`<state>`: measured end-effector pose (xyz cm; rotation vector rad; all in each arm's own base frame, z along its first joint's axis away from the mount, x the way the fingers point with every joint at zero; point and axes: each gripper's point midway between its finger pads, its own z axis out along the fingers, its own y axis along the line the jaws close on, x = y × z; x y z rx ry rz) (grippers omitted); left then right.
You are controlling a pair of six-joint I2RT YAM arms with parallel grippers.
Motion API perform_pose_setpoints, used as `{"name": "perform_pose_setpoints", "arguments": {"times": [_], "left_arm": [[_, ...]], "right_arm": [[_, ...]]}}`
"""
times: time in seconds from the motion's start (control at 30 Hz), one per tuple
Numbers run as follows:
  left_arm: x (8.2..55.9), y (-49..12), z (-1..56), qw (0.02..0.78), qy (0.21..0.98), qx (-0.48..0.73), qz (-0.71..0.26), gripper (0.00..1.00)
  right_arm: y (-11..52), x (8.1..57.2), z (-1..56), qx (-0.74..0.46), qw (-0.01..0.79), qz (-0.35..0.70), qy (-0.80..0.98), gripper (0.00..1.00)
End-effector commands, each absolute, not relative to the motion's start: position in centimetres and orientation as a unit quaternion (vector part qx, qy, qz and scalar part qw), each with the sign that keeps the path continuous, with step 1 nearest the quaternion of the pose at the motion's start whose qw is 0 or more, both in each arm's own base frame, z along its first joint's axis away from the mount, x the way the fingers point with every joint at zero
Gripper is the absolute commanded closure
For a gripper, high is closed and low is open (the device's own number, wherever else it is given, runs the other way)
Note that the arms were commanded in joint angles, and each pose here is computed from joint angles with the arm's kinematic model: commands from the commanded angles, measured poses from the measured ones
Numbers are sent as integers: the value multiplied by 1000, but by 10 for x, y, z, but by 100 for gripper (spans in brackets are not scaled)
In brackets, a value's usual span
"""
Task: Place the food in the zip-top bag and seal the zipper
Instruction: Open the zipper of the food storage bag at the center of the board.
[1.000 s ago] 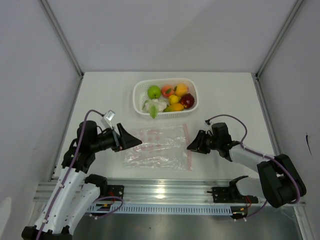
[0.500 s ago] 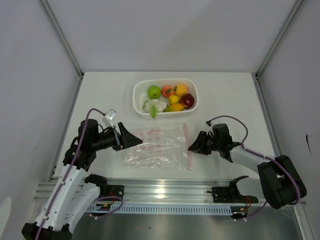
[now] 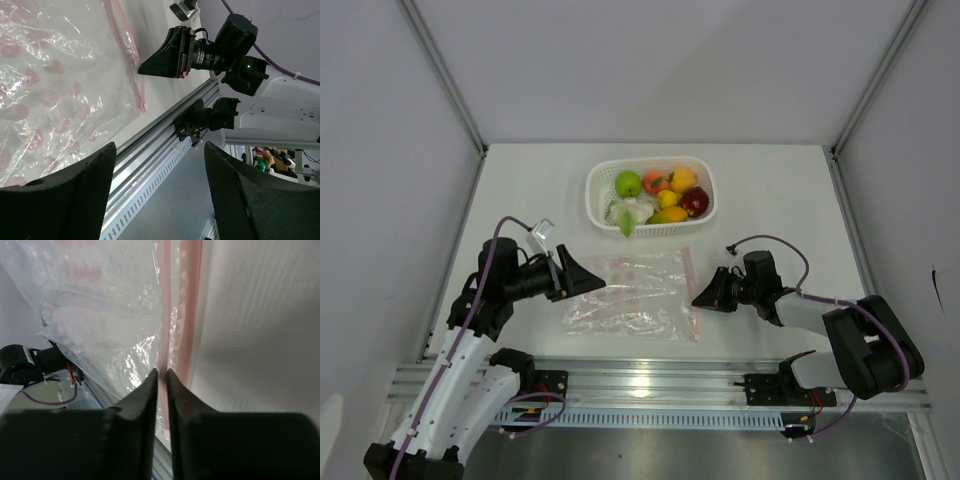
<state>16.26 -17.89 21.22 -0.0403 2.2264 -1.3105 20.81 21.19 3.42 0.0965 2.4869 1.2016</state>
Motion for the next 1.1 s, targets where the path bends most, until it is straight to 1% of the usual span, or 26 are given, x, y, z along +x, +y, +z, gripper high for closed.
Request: {"name": "perform_pose_setpoints", "arguments": {"times": [0.0,0.07,0.1,0.17,0.2,0.23,0.27,0.3,0.33,0.37,0.4,0.43,0.47,0.5,0.53,0.6,0.8,0.93,1.07], "left_arm": [[164,-182,220,284,822,1,-494,28],[165,-182,219,283,826,0,-487,31],[168,-180,223,290,830,-4,-476,32],[169,-183,219,284,840,2,-461,34],[174,-181,227,299,843,1,-446,33],[173,-185,227,297,847,12,-440,34],[176,-186,232,300,849,13,-434,33],[177,-187,233,300,852,14,-428,34],[178,-189,237,303,856,12,-419,34],[183,-191,242,301,858,9,-416,34],[183,-194,241,294,862,6,-413,35],[189,-195,255,306,859,4,-411,35],[189,-195,251,297,867,1,-400,36],[192,-199,243,281,878,5,-387,36],[196,-197,253,287,883,3,-371,36],[200,-200,241,264,901,4,-344,36],[221,-200,249,283,904,-15,-320,35],[224,-209,239,269,913,-7,-307,36],[229,-212,229,270,923,0,-275,34]], "right_arm": [[225,215,54,4,215,463,860,90],[230,216,61,-4,220,471,855,100],[234,214,65,-12,221,473,853,100],[242,220,84,-28,238,474,847,100],[244,226,89,-39,257,462,848,100],[252,217,95,-59,252,454,852,100],[261,225,116,-78,274,455,844,100],[267,225,125,-100,286,450,840,100],[275,219,128,-114,284,440,844,100],[284,224,145,-126,298,443,836,100],[288,226,150,-134,307,437,835,100],[292,225,151,-140,304,431,838,100],[304,223,161,-156,309,432,833,100],[306,224,161,-162,313,419,837,100],[314,217,163,-178,309,418,836,100],[325,217,169,-187,315,416,833,100],[352,200,181,-221,322,419,820,100],[361,195,190,-228,327,424,813,100],[367,193,199,-234,332,427,808,100]]}}
